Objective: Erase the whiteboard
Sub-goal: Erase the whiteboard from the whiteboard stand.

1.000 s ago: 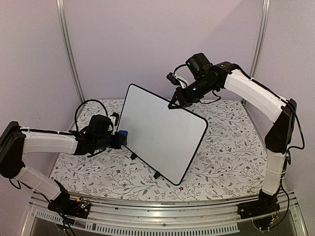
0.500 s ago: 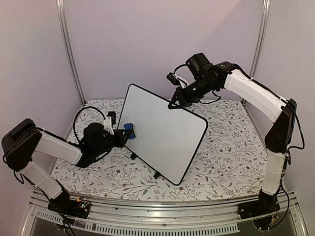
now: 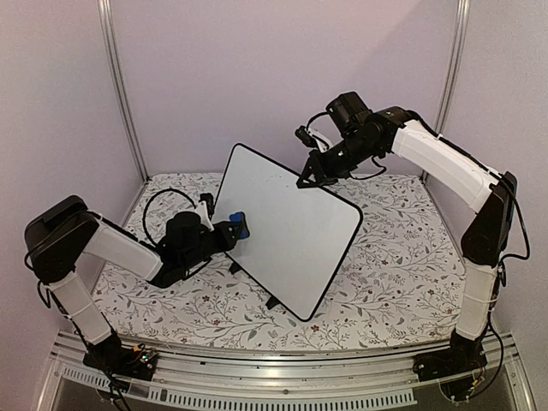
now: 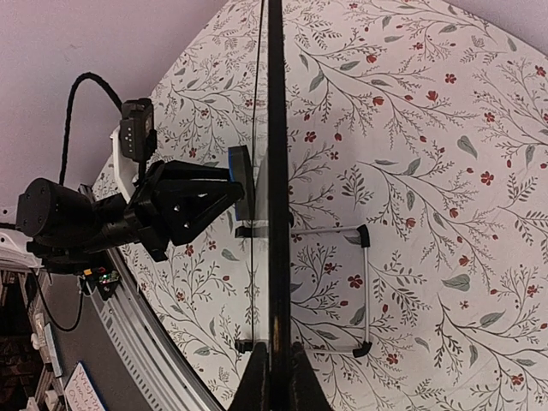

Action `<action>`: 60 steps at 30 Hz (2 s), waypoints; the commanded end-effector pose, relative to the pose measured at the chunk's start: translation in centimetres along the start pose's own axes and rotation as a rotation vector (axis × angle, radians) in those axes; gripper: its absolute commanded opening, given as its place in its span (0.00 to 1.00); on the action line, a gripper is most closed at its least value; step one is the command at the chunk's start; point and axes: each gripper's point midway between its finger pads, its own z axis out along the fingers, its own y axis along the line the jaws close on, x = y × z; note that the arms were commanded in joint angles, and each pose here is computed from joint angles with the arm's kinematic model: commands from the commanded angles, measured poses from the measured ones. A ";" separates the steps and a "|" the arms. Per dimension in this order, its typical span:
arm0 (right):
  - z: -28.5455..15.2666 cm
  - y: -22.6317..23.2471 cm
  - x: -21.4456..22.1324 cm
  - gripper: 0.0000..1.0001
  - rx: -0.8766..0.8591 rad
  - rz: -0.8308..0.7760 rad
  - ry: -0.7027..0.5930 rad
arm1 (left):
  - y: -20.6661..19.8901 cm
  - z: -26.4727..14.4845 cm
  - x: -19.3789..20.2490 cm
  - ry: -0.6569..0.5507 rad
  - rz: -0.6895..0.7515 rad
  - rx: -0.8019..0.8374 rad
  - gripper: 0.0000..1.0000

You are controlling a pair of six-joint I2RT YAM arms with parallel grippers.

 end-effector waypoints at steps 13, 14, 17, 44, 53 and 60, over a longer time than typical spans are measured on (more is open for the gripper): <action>1.4 1.6 2.8 0.00 -0.030 -0.064 0.098 | 9.4 -2.5 3.2 0.117 -0.132 -0.265 0.00; 1.4 1.5 2.8 0.00 -0.029 -0.064 0.099 | 9.0 -2.3 3.0 0.117 -0.135 -0.241 0.00; 1.5 1.6 2.8 0.00 -0.031 -0.065 0.101 | 7.3 -1.5 2.8 0.132 -0.125 -0.157 0.00; 1.7 1.4 3.0 0.00 -0.029 -0.059 0.108 | 3.1 1.0 0.9 0.124 -0.198 -0.096 0.00; 1.7 1.5 3.1 0.00 -0.032 -0.060 0.109 | 8.3 -0.5 2.4 0.142 -0.237 -0.192 0.00; 1.7 1.4 3.1 0.00 -0.032 -0.058 0.111 | 8.6 -0.2 1.1 0.097 -0.227 -0.178 0.00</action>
